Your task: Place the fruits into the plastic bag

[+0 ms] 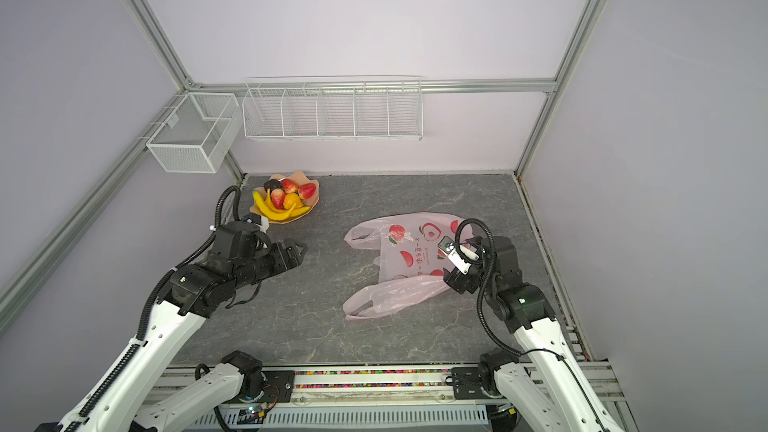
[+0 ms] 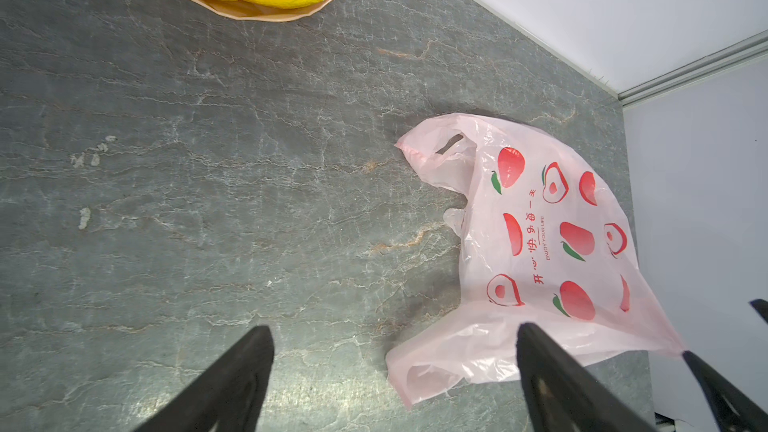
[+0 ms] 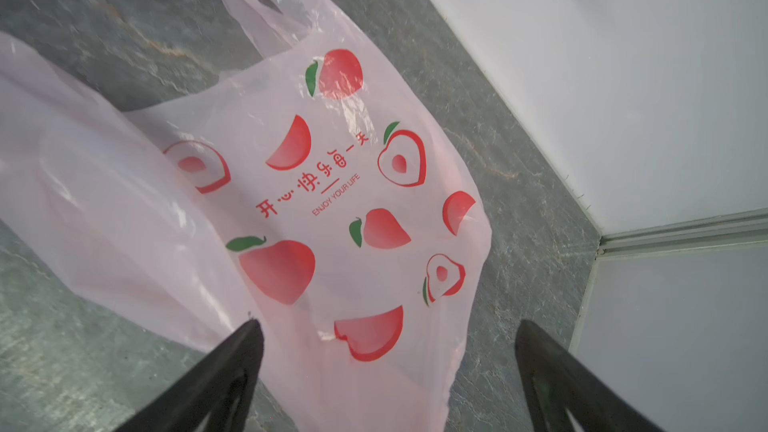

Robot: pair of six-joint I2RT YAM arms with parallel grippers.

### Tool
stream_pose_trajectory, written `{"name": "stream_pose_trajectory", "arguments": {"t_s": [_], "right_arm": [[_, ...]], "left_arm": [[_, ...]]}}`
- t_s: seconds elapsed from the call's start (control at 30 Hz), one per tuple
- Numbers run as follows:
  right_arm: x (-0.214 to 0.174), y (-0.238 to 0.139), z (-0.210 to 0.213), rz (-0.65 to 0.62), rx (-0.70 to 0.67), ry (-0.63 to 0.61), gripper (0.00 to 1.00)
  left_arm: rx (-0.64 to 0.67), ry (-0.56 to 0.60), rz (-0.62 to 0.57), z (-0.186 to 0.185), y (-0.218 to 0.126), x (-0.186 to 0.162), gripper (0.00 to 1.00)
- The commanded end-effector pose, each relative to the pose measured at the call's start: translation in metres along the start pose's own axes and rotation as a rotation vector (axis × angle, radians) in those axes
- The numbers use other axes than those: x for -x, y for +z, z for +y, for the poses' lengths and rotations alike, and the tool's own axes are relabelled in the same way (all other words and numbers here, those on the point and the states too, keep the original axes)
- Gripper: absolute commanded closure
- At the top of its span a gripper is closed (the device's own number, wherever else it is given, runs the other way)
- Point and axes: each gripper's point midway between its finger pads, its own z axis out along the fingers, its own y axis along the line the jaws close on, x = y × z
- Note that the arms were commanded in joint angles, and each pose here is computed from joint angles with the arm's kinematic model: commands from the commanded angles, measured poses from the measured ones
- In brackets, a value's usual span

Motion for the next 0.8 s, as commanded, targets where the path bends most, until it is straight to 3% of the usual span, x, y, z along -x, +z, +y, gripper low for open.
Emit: {"name": "stream_pose_trajectory", "arguments": {"t_s": [0.0,0.07,0.13,0.23,0.3,0.33,0.43,0.53,0.63,0.77], "right_arm": [[0.015,-0.022,0.015,-0.069,0.09,0.053,0.0],[0.026,-0.034,0.011,-0.102,0.078,0.078,0.04],[0.04,-0.042,-0.008,-0.138,0.005,0.184,0.08],[0.056,-0.044,-0.045,-0.135,-0.095,0.542,0.07],[0.06,-0.031,-0.052,-0.053,-0.064,0.804,0.01],[0.06,-0.022,-0.05,0.006,-0.041,0.91,0.02],[0.054,0.006,-0.038,0.17,-0.055,1.093,0.04],[0.055,0.03,-0.017,0.302,-0.103,1.09,0.04],[0.056,0.053,0.01,0.474,-0.169,0.978,0.04],[0.076,0.087,0.053,0.571,-0.191,0.801,0.04]], "left_arm": [[0.01,0.018,-0.015,0.001,-0.011,0.003,0.08],[0.018,0.023,-0.019,0.002,-0.013,0.003,0.08],[0.024,0.028,-0.024,0.003,-0.015,0.004,0.08],[0.025,0.038,-0.031,0.004,-0.016,0.005,0.08],[0.022,0.041,-0.032,0.003,-0.015,0.006,0.08],[0.023,0.042,-0.031,0.003,-0.014,0.006,0.08],[0.017,0.046,-0.028,0.001,-0.012,0.006,0.07],[0.015,0.054,-0.024,0.001,-0.011,0.005,0.07],[0.019,0.064,-0.02,0.002,-0.01,0.004,0.07],[0.028,0.07,-0.021,0.005,-0.011,0.003,0.07]]}}
